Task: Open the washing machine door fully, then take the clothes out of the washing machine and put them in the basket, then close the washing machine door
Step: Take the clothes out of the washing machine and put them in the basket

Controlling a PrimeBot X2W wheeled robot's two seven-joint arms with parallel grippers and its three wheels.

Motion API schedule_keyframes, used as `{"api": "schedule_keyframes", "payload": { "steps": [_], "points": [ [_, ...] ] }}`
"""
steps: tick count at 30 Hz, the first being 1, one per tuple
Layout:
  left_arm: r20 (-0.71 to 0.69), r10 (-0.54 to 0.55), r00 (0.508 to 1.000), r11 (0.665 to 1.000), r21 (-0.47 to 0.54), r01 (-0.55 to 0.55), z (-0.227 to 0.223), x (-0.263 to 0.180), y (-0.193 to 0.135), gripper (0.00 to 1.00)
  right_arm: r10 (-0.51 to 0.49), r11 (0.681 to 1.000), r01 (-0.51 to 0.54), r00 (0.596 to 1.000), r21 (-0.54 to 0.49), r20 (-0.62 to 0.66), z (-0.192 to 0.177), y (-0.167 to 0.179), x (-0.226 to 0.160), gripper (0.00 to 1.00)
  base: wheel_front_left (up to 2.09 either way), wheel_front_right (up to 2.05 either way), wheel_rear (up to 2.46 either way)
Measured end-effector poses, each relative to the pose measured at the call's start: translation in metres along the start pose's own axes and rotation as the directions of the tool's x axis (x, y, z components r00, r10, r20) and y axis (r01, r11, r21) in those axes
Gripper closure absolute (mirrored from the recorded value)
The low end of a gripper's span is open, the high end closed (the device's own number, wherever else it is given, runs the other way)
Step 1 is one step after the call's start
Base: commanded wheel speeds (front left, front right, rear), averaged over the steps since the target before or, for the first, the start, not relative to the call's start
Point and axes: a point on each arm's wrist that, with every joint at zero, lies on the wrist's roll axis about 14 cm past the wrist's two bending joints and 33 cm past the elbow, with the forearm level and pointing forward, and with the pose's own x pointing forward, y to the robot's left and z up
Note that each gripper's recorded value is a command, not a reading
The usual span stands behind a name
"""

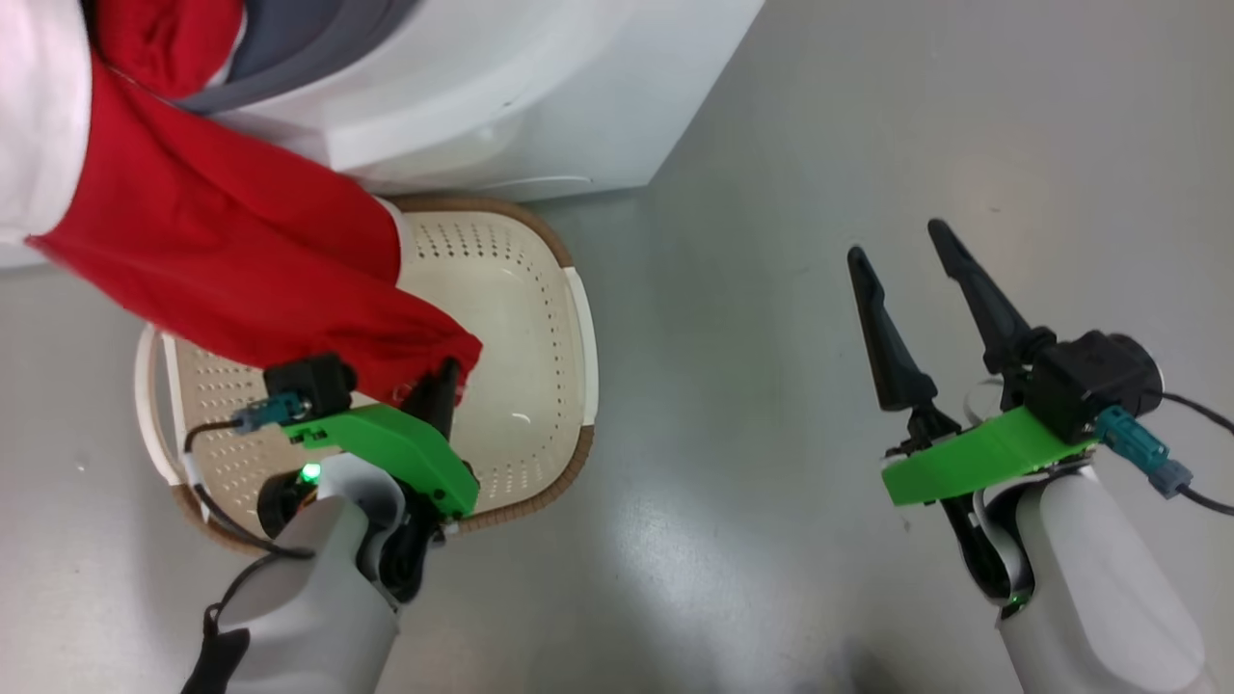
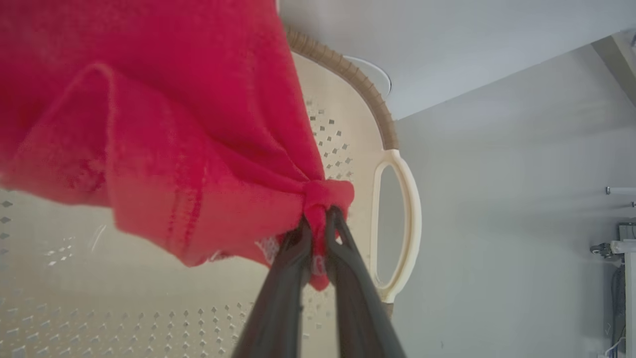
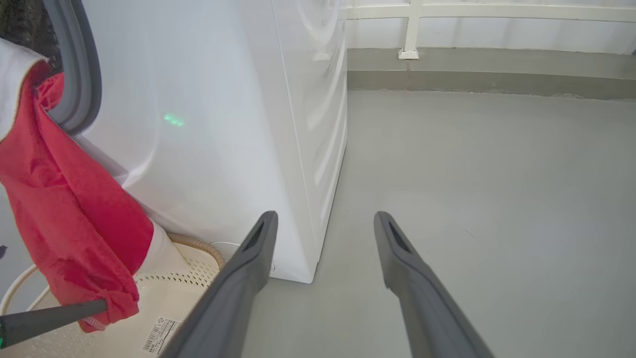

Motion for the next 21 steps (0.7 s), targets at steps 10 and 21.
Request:
{"api": "schedule_keyframes", "payload": {
  "steps": [10,21],
  "points": [
    [-0.132,0.042,0.990,0.999,-0.005,-0.043,-0.047,0.006,0.016,1.00,-0.011,1.000,0.011,1.000,-0.005,-0.021,-0.012,-0.007,0.009,0.00,0.00,0.00,0.00],
    [-0.042,0.110,0.993,0.990,0.098,-0.105,-0.014,0.017,0.027,0.53,-0.003,1.000,0.003,0.999,0.001,-0.032,-0.018,-0.004,0.011,0.00,0.00,0.00,0.00]
  ]
}}
